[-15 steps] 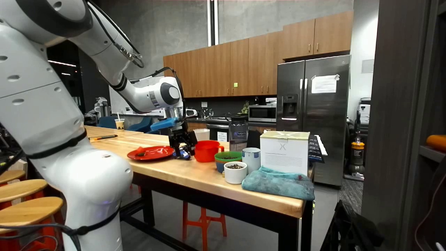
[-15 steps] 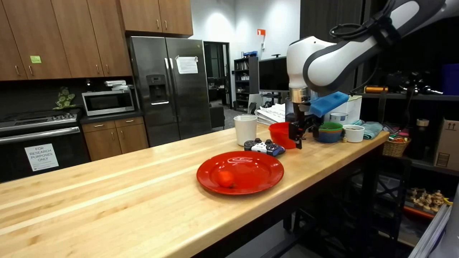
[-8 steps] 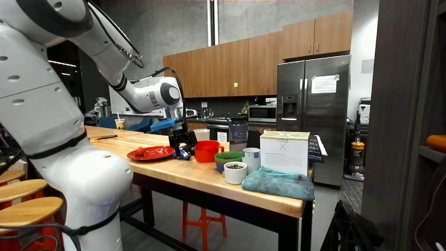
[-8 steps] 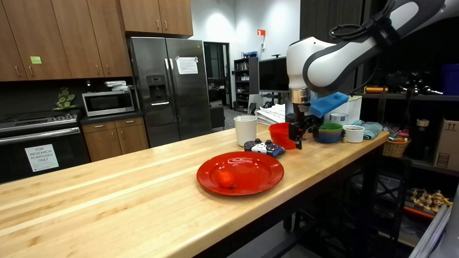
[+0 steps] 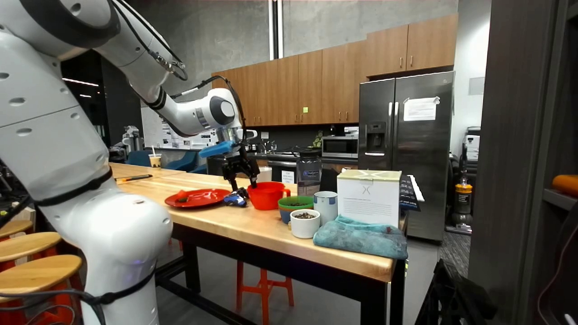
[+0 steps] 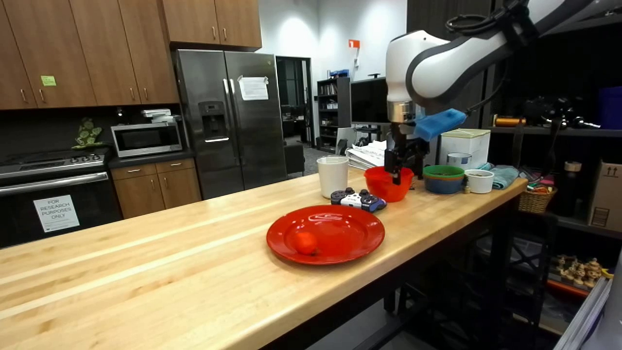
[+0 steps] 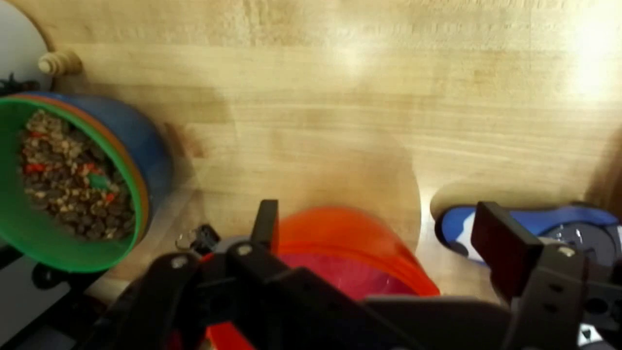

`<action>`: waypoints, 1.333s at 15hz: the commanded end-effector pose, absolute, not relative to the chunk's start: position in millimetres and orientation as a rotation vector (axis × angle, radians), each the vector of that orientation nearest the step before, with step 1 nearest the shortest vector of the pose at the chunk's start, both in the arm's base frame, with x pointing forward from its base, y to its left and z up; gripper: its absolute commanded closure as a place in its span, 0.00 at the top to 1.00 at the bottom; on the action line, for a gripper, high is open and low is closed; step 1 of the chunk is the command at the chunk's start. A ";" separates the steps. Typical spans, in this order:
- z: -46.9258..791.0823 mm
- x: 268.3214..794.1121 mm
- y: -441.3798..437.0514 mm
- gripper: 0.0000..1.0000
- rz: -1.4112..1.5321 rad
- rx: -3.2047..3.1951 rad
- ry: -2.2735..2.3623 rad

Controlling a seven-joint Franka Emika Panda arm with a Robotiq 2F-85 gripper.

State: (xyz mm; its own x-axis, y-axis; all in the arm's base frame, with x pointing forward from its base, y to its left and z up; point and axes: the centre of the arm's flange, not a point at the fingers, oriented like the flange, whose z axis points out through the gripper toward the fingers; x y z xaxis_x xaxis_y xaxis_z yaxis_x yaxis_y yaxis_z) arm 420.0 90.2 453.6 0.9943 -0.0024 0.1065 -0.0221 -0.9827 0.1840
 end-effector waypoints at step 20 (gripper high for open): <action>501.2 436.4 285.6 1.00 0.166 3.029 1.147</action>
